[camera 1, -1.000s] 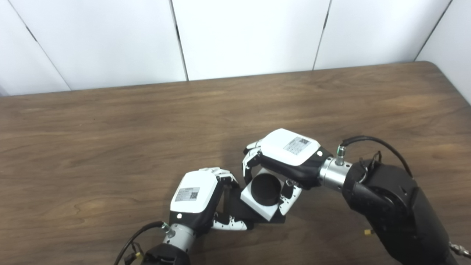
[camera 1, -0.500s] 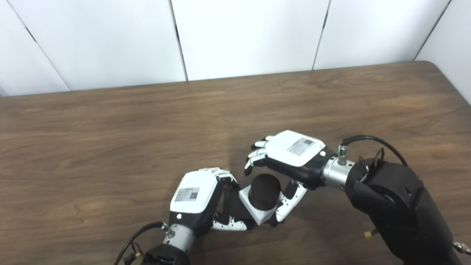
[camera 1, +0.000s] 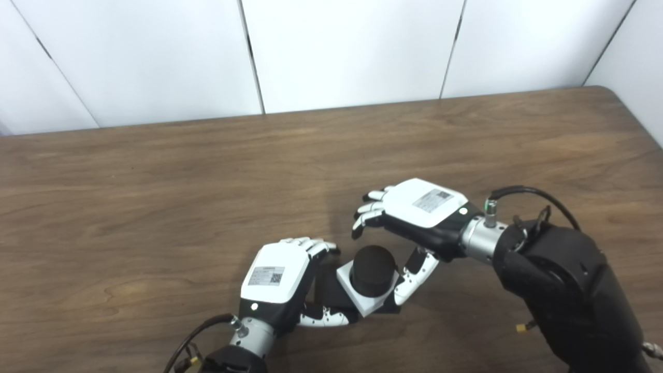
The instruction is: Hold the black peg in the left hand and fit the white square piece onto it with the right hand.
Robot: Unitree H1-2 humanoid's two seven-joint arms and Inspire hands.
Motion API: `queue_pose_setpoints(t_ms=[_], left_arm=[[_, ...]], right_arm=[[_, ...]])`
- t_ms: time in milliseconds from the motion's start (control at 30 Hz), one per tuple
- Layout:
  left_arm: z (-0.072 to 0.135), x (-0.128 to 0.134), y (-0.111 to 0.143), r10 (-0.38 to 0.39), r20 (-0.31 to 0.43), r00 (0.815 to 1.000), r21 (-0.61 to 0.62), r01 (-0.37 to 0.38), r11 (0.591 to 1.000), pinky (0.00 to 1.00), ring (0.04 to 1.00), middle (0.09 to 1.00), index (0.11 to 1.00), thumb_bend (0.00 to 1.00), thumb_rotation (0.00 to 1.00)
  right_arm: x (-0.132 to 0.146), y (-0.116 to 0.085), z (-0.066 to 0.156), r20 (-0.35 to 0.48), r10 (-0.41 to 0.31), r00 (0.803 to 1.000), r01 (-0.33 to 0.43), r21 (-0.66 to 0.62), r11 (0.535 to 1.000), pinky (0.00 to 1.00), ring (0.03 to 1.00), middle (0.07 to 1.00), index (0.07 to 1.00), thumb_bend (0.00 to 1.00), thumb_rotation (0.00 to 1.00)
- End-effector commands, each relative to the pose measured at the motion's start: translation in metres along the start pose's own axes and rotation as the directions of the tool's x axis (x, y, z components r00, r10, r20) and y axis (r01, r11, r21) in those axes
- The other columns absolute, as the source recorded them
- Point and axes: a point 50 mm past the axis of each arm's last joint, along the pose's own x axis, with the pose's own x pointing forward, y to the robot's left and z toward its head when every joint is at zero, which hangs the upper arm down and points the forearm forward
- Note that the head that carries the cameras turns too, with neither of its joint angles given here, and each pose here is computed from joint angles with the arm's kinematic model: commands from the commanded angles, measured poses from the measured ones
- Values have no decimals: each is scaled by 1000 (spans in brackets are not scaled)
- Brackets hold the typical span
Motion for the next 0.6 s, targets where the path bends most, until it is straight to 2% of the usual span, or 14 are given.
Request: queue_pose_setpoints(t_ms=[0,167,367,467,567], left_arm=[[-9,-6,-6,-104,-27,994,-21,103,994,893,900,909,946,1000,508],[-16,-11,8,-215,-17,976,-37,214,976,965,991,992,998,1000,506],[-25,-22,31,-249,-18,968,-51,248,967,1000,1000,1000,1000,1000,532],[-33,-32,44,-211,-26,977,-128,206,970,1000,1000,1000,1000,1000,532],[-44,-42,52,-117,-23,993,-299,105,949,1000,1000,1000,1000,1000,559]], right_arm=[[-7,-9,-1,-4,-60,998,60,1,998,958,954,878,765,1000,501],[-11,-3,-8,-18,-73,997,73,15,997,950,944,871,762,1000,506],[-13,3,-19,-46,-94,995,97,61,993,943,937,867,765,998,507],[-13,9,-28,-60,-123,991,133,204,970,941,943,867,776,970,499],[-18,20,-36,-96,-152,984,178,377,909,928,948,885,823,851,616]])
